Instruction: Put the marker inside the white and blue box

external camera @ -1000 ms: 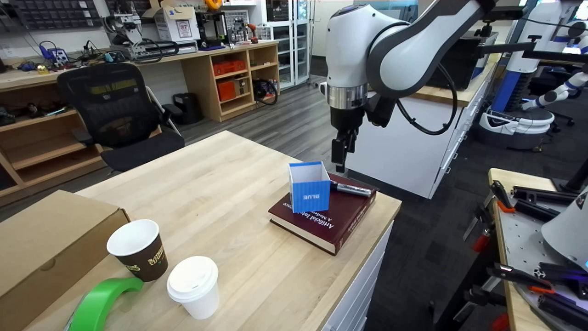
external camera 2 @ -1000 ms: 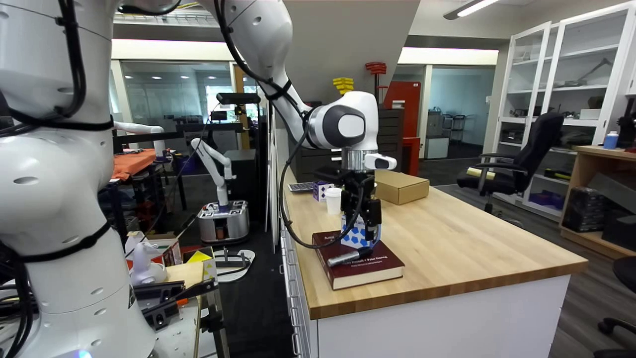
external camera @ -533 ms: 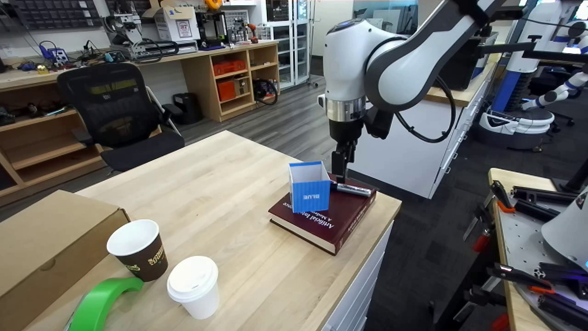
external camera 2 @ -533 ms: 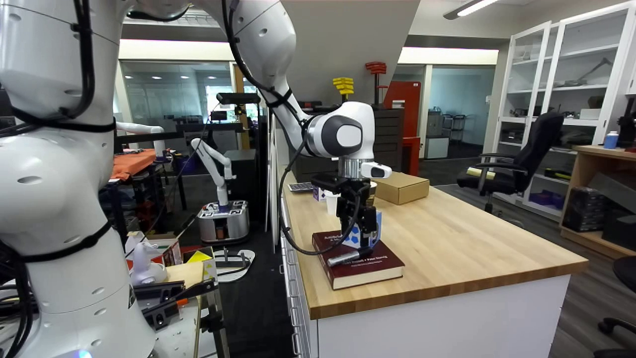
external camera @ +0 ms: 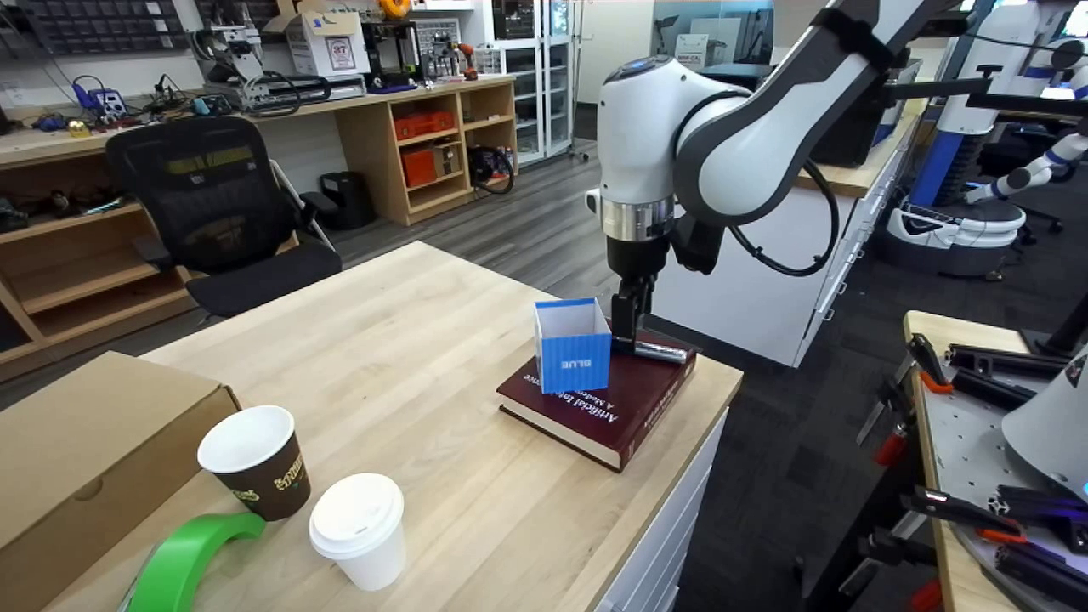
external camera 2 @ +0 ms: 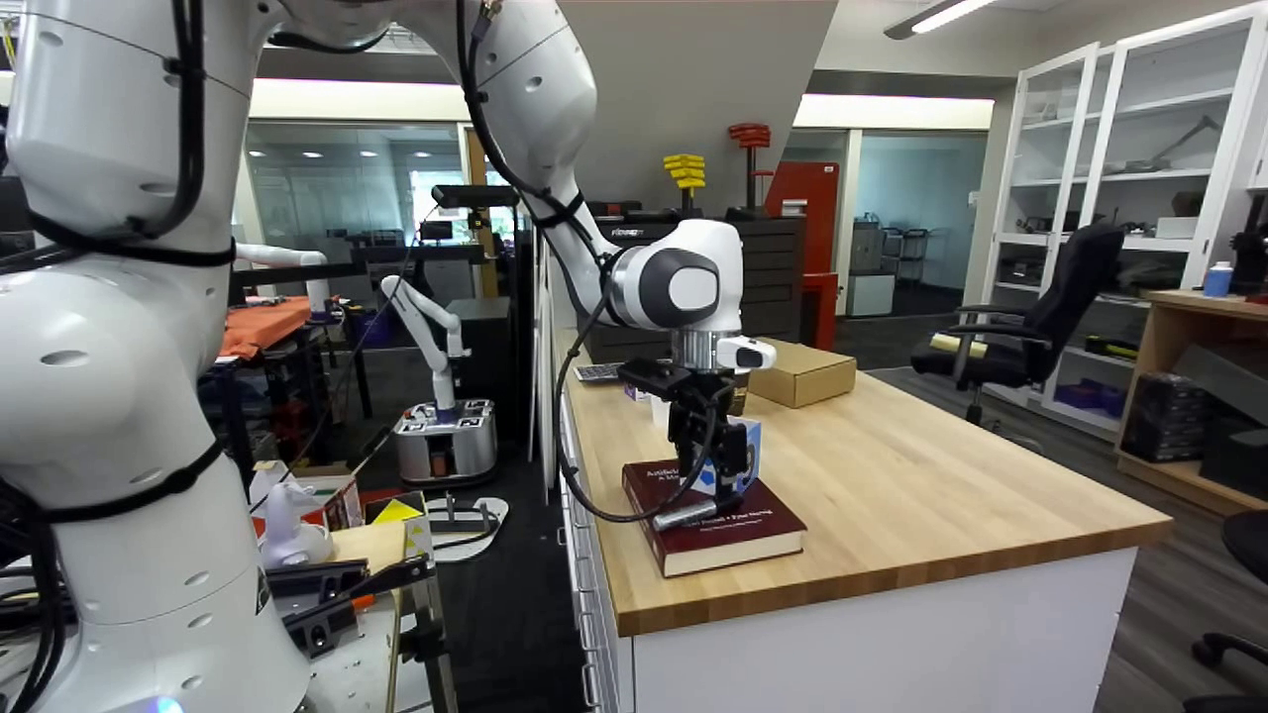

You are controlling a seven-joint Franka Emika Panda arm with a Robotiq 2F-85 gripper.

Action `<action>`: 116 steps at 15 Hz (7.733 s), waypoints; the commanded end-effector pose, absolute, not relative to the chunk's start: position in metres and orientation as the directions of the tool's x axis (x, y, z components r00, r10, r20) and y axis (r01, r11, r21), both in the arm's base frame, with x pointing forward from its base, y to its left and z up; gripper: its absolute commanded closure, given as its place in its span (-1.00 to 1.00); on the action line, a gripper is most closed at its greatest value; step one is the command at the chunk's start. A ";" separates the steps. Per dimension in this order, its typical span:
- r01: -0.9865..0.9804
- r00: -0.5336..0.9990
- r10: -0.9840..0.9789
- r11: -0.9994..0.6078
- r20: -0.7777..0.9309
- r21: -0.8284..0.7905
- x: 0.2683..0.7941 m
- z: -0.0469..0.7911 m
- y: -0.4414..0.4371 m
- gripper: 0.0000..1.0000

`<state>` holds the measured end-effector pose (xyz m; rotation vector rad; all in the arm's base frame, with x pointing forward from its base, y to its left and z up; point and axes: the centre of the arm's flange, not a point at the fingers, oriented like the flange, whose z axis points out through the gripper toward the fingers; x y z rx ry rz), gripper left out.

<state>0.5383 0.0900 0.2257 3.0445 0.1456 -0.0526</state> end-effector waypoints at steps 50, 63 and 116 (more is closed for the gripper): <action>0.138 0.990 0.138 -0.990 -0.001 0.036 0.547 0.230 0.087 0.86; 0.062 0.985 0.082 -0.989 0.154 0.132 0.549 0.323 0.068 0.86; -0.175 0.840 -0.064 -0.972 0.539 0.157 0.593 0.294 0.178 0.85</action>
